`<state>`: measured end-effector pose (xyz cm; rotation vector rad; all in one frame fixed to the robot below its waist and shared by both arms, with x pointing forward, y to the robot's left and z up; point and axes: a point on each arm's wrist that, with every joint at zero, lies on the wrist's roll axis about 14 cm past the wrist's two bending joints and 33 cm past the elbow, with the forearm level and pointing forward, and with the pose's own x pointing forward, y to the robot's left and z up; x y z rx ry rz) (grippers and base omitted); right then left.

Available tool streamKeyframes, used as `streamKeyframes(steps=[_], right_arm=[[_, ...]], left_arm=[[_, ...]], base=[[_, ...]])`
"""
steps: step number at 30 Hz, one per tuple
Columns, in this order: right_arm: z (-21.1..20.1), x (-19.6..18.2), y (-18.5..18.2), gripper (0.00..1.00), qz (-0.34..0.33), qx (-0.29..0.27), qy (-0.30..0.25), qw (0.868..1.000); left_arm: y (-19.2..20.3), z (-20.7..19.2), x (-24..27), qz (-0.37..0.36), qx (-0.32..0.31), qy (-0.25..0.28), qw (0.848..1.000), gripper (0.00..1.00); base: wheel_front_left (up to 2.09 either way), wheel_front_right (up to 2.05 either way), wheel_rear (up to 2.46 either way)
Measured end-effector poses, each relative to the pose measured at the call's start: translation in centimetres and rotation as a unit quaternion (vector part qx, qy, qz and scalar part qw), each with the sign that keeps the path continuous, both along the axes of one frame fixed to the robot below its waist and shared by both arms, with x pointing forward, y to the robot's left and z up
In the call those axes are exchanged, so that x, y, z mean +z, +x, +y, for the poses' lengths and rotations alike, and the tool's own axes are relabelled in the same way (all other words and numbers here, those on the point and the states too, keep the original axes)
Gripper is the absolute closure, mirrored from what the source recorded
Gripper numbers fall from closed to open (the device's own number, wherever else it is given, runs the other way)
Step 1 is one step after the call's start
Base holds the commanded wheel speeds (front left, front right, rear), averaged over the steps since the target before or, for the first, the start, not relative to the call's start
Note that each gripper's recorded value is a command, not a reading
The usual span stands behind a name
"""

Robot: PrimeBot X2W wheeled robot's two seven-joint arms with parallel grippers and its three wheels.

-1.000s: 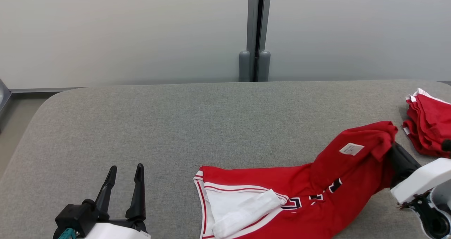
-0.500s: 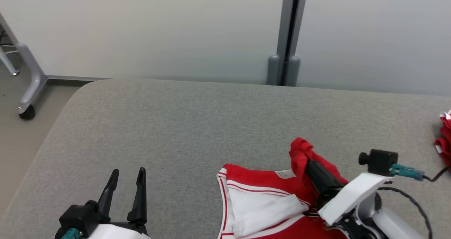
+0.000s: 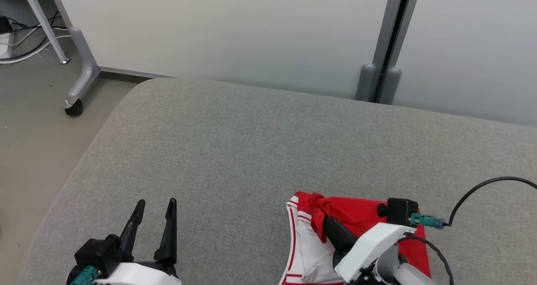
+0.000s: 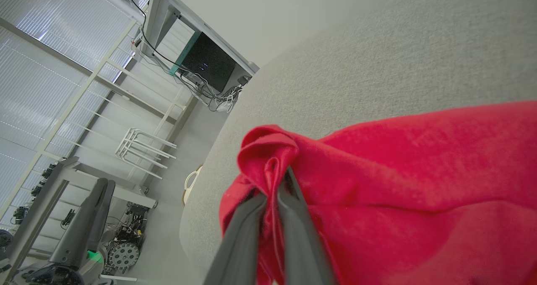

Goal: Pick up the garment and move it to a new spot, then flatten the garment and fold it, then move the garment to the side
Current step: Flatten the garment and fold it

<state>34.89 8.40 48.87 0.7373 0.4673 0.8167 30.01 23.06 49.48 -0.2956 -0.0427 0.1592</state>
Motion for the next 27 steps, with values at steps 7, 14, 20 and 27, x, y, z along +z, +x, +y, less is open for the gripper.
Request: streamKeyframes(steps=[7,14,20,27], right_arm=[[1.7,-1.7,-0.6,0.81,0.030,0.015,-0.008,0.999],[2.2,-0.6,-0.5,0.00,0.014,0.014,0.002,1.000],[-1.0,3.3,1.8,0.00,-0.063,-0.025,0.018,0.998],[-10.1,6.3,6.3,0.00,-0.150,-0.129,-0.021,0.980]], left_arm=[[0.6,0.0,-0.6,0.010,0.001,-0.004,1.000,0.00],[1.4,-0.6,-0.6,0.009,-0.012,-0.003,1.000,0.00],[1.9,-1.5,-0.2,0.000,-0.026,-0.004,1.000,0.00],[2.5,-2.6,0.6,-0.014,-0.043,-0.006,0.999,0.00]], base=[[0.00,0.00,0.00],[0.00,0.00,0.00],[0.00,0.00,0.00],[0.00,0.00,0.00]])
